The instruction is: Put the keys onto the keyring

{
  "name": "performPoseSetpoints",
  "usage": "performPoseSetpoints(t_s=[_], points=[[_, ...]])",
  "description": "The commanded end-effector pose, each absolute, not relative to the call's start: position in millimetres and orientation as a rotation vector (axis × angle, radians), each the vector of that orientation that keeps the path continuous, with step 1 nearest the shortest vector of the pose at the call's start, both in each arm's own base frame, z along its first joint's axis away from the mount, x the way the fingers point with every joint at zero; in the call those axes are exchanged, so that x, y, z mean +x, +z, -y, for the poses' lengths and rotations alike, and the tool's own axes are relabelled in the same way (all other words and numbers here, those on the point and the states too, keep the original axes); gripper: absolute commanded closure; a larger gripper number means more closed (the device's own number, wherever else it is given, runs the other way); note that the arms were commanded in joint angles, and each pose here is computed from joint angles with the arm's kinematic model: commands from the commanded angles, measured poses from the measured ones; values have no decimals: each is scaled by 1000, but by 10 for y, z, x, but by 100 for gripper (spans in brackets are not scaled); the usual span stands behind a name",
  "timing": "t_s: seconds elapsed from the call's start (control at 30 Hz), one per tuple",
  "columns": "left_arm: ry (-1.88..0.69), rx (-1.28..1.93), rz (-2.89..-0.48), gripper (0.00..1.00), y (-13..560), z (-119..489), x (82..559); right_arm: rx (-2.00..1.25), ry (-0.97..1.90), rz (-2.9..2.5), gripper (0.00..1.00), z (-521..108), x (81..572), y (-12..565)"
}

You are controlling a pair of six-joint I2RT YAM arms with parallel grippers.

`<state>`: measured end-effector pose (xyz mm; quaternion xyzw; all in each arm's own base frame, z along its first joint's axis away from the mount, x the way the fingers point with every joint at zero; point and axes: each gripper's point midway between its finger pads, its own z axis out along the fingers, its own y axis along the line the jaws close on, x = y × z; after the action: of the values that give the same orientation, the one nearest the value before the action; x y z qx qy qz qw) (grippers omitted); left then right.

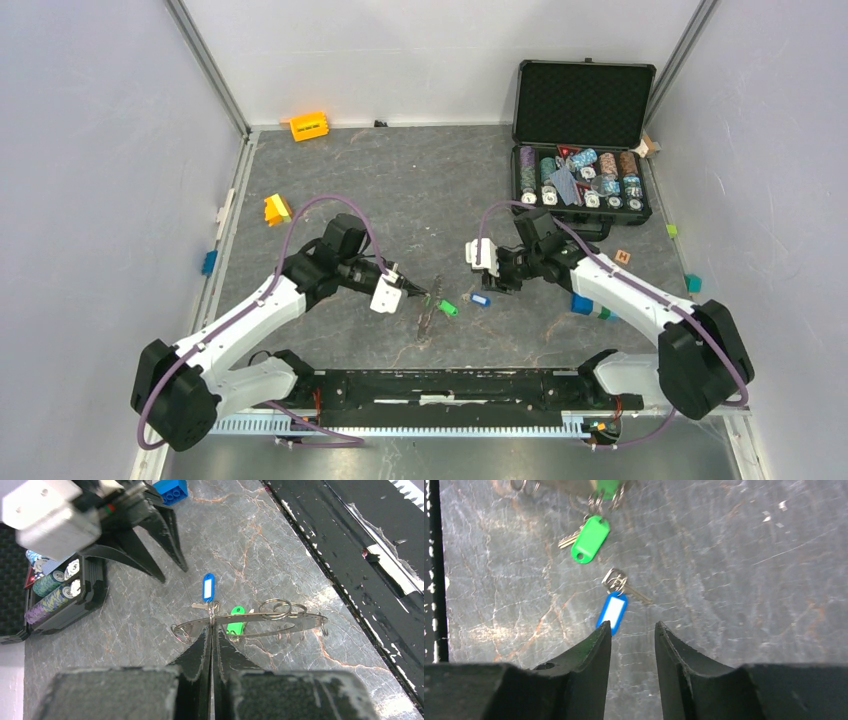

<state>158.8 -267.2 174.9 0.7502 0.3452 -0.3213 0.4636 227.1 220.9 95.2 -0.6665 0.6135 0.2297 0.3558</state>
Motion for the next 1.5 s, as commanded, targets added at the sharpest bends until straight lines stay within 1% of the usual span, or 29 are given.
performPoseSetpoints(t_s=[0.0,0.07,0.23,0.73,0.87,1.13,1.47], points=[[-788,1804,-783,98,1950,2708,1551,-1719,666,-1623,55,-2204,2158,781],[-788,1801,-782,98,1953,2697,1536,-1717,698,-1622,50,-2237,2130,745],[-790,1797,-786,98,1952,2682,1515,-1739,715,-1622,48,-2307,2147,631],[-753,1789,-822,98,1869,2615,1529,-1745,781,-1622,50,-2506,2244,529],[-753,1781,-832,98,1875,2614,1547,-1766,807,-1615,50,-2507,2199,485],[-760,1782,-831,98,1874,2625,1555,-1808,816,-1623,51,-2487,2158,400],[-765,1779,-826,98,1882,2620,1539,-1812,793,-1626,52,-2574,2248,388]])
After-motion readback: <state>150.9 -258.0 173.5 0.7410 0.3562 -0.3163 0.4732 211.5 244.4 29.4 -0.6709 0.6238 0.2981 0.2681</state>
